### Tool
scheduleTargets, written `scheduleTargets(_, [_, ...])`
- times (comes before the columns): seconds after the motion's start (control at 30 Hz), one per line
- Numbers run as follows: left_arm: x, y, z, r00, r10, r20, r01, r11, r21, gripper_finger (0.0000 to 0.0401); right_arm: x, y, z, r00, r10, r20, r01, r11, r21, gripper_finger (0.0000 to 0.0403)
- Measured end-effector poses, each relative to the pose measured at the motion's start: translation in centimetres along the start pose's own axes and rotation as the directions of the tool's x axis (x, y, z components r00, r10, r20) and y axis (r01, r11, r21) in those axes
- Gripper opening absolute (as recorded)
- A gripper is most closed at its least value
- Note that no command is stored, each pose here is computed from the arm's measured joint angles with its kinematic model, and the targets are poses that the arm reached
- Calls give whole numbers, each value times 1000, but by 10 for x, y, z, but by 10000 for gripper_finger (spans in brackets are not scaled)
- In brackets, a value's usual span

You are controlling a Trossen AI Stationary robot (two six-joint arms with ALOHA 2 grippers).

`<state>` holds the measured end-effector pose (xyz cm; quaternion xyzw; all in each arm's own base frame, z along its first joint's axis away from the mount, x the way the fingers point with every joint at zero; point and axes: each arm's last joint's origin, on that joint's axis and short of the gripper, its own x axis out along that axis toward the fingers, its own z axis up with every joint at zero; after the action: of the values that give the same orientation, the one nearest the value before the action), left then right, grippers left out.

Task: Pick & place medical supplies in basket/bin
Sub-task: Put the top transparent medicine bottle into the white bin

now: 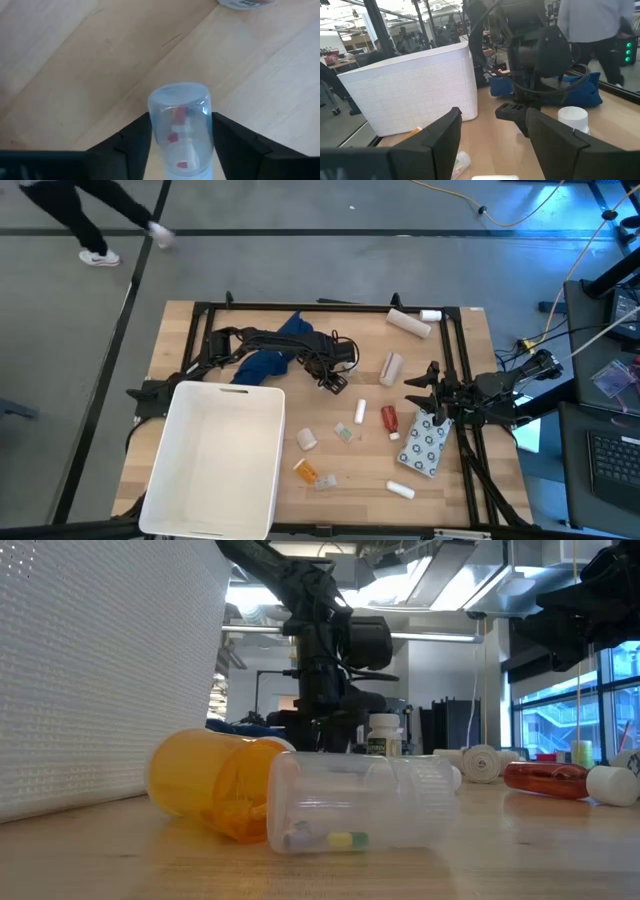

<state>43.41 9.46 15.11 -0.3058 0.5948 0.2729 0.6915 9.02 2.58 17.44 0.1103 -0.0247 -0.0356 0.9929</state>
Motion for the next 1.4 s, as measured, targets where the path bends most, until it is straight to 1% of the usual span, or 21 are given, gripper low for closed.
scheduleTargets(0.13, [0, 0, 0, 1000, -1, 0, 1, 1000, 13, 153, 0, 0, 0, 1000, 0, 0, 0, 1000, 0, 225])
scheduleTargets(0.2, [-1, 0, 0, 1000, -7, -4, 7, 1000, 15, 144, 0, 0, 0, 1000, 0, 0, 0, 1000, 0, 225])
scheduleTargets(0.3, [-7, 0, -1, 1000, -13, -3, 13, 1000, 23, 142, 0, 0, 0, 1000, 0, 0, 0, 1000, 0, 225])
scheduleTargets(0.4, [-25, 1, -3, 1000, -26, -5, 26, 998, 49, 146, 0, 0, 0, 1000, 0, 0, 0, 1000, 0, 225])
scheduleTargets(0.47, [-44, 0, -2, 998, -47, 29, 45, 997, 62, 145, 0, 0, 0, 1000, 0, 0, 0, 1000, 0, 225])
scheduleTargets(0.57, [-84, 0, -3, 991, -79, 109, 71, 994, 82, 144, 0, 0, 0, 1000, 0, 0, 0, 1000, 0, 225])
scheduleTargets(0.67, [-135, 2, -5, 962, -160, 222, 142, 985, 96, 144, 0, 0, 0, 1000, 0, 0, 0, 1000, -2, 225])
scheduleTargets(0.73, [-174, 5, -10, 926, -223, 305, 197, 974, 113, 145, 0, 0, 0, 1000, 0, 0, 0, 1000, -3, 225])
scheduleTargets(0.83, [-231, 14, -28, 860, -305, 409, 267, 952, 149, 145, 0, 0, 0, 1000, 0, -1, 0, 1000, -1, 225])
scheduleTargets(0.9, [-264, 22, -46, 817, -352, 457, 298, 936, 187, 145, 0, 0, 0, 1000, 0, 0, 0, 1000, -2, 225])
scheduleTargets(0.97, [-288, 29, -67, 789, -389, 475, 296, 919, 261, 145, 0, 0, 0, 1000, 0, 0, 0, 1000, -5, 225])
scheduleTargets(1.0, [-298, 33, -77, 786, -391, 479, 284, 916, 282, 145, 0, 0, 0, 1000, 0, 0, 0, 1000, -16, 225])
scheduleTargets(1.07, [-311, 37, -97, 784, -377, 493, 267, 922, 280, 145, 0, 0, 0, 1000, 0, 0, 0, 1000, -27, 225])
scheduleTargets(1.13, [-320, 40, -114, 790, -356, 499, 275, 934, 230, 145, 0, 0, 0, 1000, 0, 0, 0, 1000, -27, 225])
scheduleTargets(1.23, [-326, 42, -139, 820, -316, 477, 273, 949, 160, 145, 0, 0, 0, 1000, 0, 0, 0, 1000, -27, 225])
scheduleTargets(1.4, [-323, 29, -178, 879, -242, 411, 233, 970, 74, 145, 0, 0, 0, 1000, 0, 0, 0, 1000, -27, 225])
